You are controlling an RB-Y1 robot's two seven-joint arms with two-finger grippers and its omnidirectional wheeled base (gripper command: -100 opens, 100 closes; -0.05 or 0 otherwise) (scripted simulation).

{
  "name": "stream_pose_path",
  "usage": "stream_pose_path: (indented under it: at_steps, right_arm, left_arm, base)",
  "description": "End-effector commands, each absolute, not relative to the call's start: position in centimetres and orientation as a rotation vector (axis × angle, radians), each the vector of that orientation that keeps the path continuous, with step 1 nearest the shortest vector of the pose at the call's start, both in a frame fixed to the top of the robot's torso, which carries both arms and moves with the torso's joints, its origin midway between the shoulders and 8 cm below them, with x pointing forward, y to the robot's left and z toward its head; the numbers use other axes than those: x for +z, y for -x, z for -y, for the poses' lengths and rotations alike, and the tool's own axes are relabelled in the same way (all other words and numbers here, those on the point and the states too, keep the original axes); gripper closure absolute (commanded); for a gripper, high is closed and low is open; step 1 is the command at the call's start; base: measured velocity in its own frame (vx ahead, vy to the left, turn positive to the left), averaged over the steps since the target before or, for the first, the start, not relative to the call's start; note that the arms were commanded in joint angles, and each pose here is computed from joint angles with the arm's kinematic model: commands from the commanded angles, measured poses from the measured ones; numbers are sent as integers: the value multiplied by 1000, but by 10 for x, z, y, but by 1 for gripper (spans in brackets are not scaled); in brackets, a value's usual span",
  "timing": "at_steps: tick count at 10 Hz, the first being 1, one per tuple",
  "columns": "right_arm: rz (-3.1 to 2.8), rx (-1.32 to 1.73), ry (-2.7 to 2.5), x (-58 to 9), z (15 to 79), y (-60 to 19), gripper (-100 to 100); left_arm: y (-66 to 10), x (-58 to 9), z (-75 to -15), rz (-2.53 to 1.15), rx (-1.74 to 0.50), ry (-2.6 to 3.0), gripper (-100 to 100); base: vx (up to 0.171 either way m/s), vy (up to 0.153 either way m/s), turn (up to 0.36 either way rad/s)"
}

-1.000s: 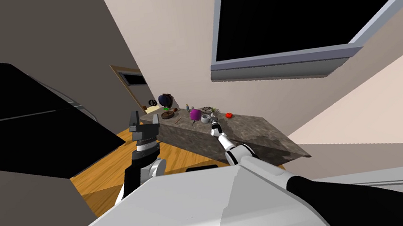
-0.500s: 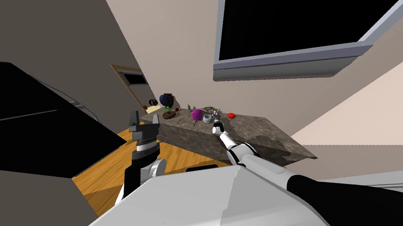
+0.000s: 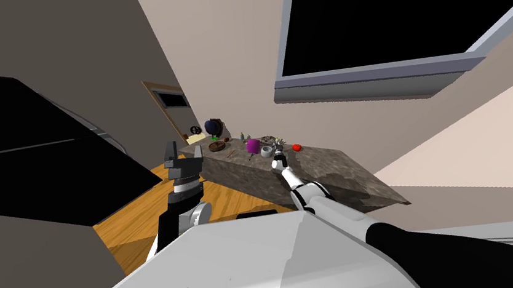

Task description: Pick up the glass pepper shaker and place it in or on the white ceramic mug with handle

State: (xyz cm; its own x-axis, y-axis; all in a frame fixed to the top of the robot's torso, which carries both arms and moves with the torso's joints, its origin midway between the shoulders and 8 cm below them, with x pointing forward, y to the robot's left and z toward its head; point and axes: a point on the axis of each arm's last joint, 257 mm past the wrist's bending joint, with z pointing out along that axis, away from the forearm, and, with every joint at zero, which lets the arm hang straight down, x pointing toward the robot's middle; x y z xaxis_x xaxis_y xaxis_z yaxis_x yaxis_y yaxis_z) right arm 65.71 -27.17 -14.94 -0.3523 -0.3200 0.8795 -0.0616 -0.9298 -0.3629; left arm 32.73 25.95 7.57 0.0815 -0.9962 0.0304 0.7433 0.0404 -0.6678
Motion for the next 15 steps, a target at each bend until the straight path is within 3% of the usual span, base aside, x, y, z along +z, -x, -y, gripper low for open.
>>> stream_pose_path:
  at_steps: [1,15]
  right_arm:
    - [-603,-2398,1582,-138,287,-651,100]
    - [-1078,-2145,1005,-109,353,-621,100]
  left_arm:
    - [-327,76,-259,-520,-1428,611,0]
    - [-327,76,-260,-520,-1428,611,0]
  base:
    - [20,67,24]
    - [16,41,22]
